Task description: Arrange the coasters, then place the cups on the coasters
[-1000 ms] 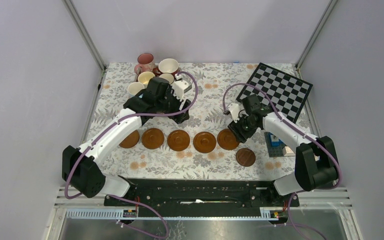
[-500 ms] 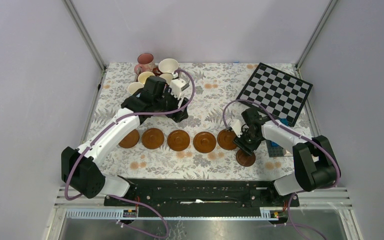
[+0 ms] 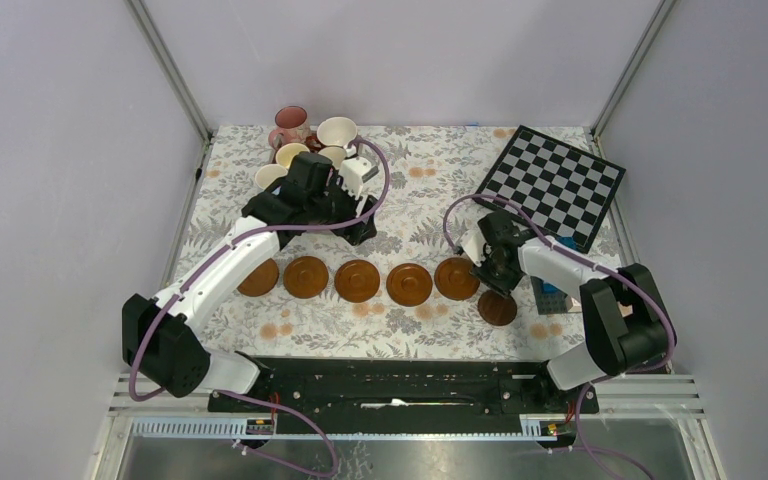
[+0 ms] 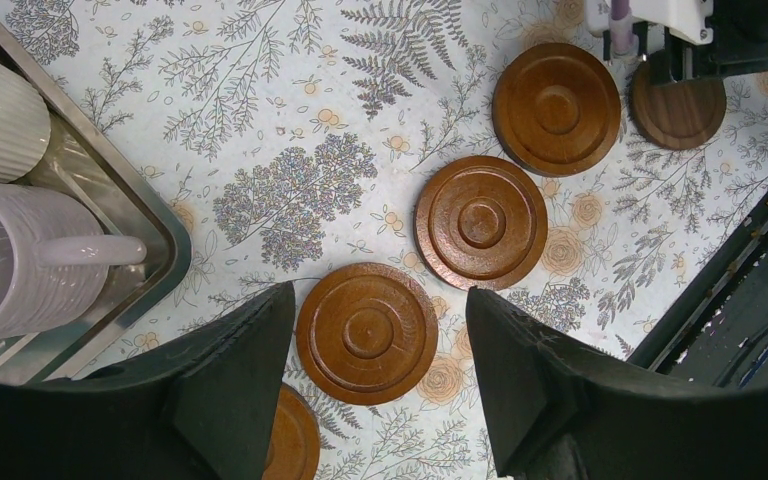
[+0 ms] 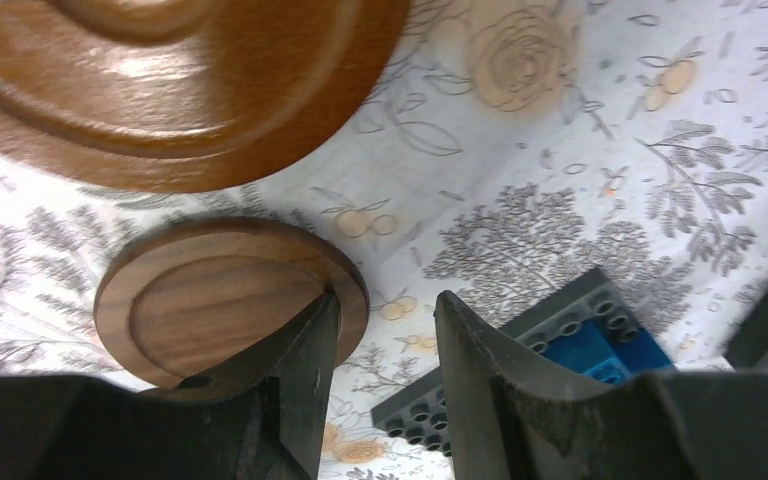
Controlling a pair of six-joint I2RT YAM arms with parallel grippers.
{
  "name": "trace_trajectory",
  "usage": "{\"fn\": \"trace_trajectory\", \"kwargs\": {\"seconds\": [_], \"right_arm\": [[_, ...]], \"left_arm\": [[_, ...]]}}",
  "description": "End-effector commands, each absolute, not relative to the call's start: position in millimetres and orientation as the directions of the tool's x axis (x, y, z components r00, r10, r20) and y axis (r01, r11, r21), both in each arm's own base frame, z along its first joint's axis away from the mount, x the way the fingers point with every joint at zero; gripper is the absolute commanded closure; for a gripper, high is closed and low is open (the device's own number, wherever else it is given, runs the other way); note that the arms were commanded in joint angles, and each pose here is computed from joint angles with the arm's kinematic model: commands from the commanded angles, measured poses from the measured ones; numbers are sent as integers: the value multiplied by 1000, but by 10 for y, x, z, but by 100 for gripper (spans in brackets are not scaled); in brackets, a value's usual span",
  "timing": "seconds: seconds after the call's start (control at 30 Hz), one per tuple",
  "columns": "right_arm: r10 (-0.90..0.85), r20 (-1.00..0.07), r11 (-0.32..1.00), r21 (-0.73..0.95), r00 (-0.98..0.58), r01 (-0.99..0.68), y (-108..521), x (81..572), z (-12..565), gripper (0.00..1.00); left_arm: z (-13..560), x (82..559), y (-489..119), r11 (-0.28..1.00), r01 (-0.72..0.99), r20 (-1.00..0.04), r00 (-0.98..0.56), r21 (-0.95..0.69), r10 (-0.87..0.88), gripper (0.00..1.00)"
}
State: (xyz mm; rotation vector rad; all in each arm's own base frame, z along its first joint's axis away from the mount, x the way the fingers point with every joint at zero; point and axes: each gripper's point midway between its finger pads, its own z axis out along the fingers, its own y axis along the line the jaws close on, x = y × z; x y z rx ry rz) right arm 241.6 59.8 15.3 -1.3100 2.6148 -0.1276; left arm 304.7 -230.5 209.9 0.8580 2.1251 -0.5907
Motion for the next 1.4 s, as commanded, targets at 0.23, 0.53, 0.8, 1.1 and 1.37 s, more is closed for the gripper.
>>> {"fn": "trace_trajectory", "kwargs": {"seconds": [0.23, 0.53, 0.8, 1.1, 1.37], "right_arm": [[-786, -102, 602, -349, -610, -718, 386, 2888, 105, 53], [-779, -150, 620, -334, -609, -710, 503, 3087, 182, 54], [-774, -228, 633, -320, -591, -705, 618, 3144, 513, 53], [-689, -426, 670, -67, -586, -739, 1206, 3055, 720, 50], [-675, -415, 661, 28, -610, -750, 1421, 3072, 552, 47]], "left_arm": [[2242, 3102, -2260, 680, 722, -820, -464, -130, 335, 31], [2241, 3138, -2193, 690, 707, -818, -483, -155, 312, 31], [2244, 3147, -2147, 694, 700, -816, -494, -168, 301, 31], [2288, 3195, -2054, 705, 681, -818, -510, -196, 265, 31], [2286, 3194, -1991, 713, 670, -814, -521, -206, 255, 31]]}}
